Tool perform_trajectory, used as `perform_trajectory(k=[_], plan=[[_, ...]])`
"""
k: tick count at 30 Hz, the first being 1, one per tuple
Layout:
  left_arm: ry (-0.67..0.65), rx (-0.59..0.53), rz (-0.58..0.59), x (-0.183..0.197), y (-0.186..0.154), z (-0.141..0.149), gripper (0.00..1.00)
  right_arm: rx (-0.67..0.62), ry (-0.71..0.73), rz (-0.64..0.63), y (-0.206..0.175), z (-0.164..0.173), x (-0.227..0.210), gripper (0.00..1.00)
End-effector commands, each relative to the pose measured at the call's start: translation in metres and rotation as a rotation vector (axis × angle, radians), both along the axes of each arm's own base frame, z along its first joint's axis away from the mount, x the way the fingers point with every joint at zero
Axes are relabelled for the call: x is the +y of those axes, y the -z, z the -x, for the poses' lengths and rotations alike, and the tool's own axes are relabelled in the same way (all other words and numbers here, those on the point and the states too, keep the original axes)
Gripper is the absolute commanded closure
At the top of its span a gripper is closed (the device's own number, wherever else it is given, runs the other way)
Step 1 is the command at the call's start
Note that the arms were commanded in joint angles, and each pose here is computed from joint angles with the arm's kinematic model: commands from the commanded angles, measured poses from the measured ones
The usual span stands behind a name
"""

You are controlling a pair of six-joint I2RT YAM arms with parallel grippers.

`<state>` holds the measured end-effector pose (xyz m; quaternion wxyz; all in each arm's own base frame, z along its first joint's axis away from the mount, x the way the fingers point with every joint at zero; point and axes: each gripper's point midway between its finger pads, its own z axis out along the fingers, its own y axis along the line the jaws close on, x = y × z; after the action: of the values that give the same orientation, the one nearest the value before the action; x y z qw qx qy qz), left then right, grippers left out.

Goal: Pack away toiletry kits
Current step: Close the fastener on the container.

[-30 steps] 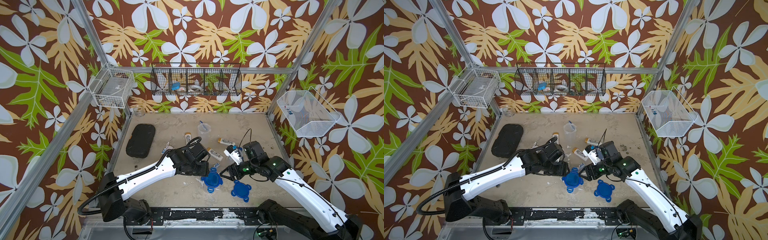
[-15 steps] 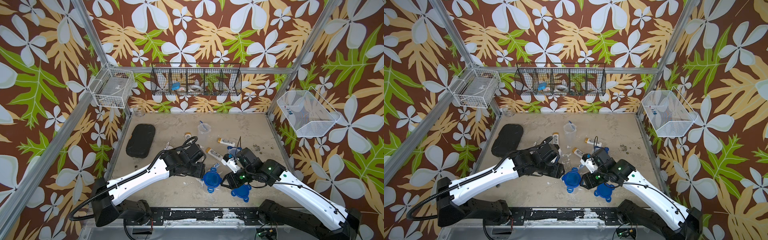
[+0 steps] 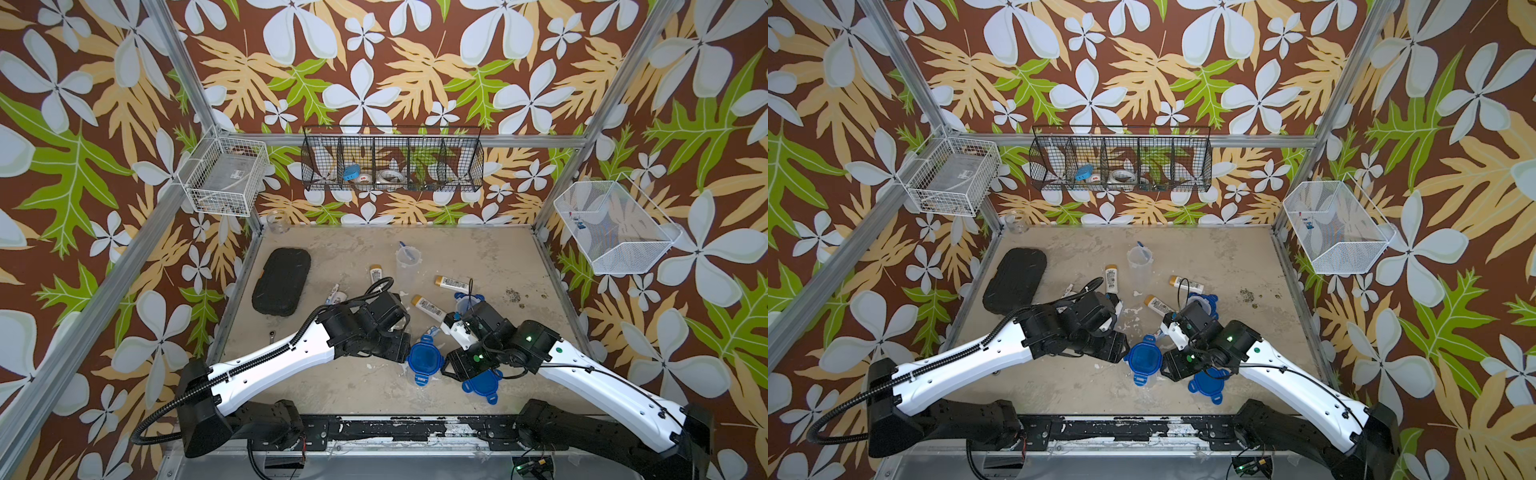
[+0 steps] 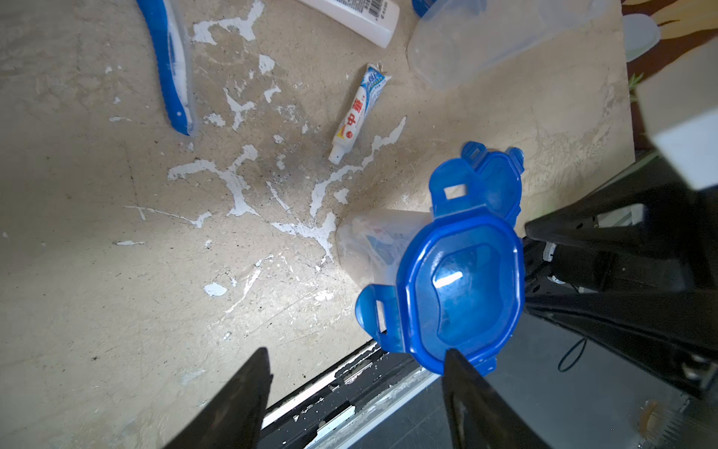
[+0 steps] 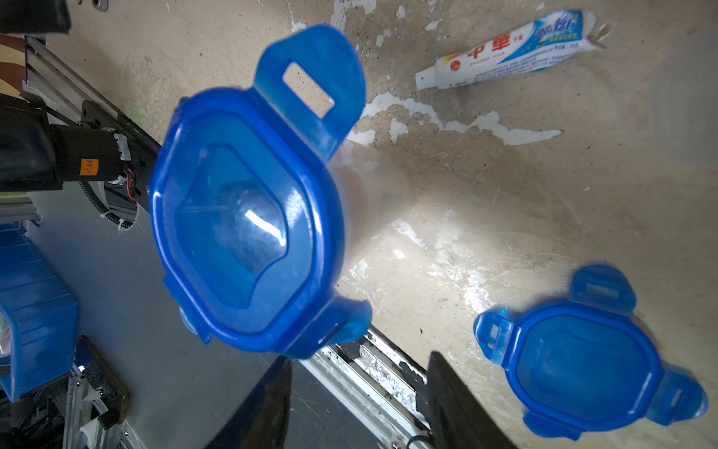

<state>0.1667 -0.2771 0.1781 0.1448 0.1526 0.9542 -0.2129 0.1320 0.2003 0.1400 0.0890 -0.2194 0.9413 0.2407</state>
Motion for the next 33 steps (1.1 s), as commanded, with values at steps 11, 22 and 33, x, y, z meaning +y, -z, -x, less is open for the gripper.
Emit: perform_trajectory(k=[11,22,33], plan=[[0.041,0.005,-0.029,-0.008,0.008,0.005,0.31,-0.006,0.045,-0.019,0.000,-0.010,0.008,0.48],[-0.013,0.025,0.005,-0.004,-0.009,0.014,0.36,-0.034,0.091,-0.060,-0.041,0.003,-0.008,0.49],[-0.038,0.057,0.042,-0.021,0.011,0.010,0.46,-0.001,0.101,-0.134,-0.031,-0.017,0.025,0.64]])
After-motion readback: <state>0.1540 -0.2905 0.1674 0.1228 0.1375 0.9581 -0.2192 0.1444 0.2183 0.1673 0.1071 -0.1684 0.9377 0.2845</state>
